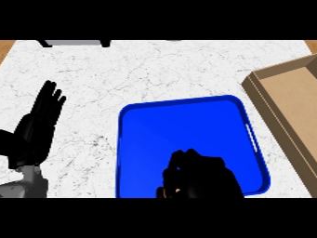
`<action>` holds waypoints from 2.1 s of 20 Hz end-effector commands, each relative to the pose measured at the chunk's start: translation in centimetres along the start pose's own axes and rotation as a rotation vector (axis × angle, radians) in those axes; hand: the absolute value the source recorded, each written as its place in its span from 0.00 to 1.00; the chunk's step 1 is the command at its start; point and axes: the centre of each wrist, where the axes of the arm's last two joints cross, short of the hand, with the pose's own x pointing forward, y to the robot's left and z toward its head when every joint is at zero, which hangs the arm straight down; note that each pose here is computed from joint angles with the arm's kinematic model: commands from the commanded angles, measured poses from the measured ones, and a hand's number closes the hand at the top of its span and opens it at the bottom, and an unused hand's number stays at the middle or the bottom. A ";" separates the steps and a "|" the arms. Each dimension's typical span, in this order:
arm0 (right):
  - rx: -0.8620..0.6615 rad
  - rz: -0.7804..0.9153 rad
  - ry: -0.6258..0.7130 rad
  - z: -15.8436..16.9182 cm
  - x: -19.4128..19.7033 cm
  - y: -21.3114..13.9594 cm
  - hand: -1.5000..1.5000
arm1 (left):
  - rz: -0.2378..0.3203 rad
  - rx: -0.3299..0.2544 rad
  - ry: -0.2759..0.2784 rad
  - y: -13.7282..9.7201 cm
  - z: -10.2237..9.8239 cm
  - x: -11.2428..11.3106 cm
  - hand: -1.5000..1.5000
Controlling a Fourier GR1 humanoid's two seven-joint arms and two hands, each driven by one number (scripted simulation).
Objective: Pick the sweet potato from the tray and place it in the cardboard box
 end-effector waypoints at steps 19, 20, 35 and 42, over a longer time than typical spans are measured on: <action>-0.333 0.012 0.418 -6.8 -15.1 -11.0 1.00 | 0.002 -0.012 0.002 0.2 -0.9 0.1 0.50; -0.329 0.061 0.425 -6.8 -15.0 -10.5 1.00 | 0.003 -0.003 -0.003 0.6 -1.0 -1.4 0.50; -0.021 0.372 0.542 -9.0 -30.1 -6.3 1.00 | 0.011 -0.014 -0.006 0.0 -1.0 1.0 0.50; 0.158 0.245 0.638 -10.3 -34.3 -6.0 0.00 | 0.015 -0.004 0.003 -0.1 0.1 -0.5 0.50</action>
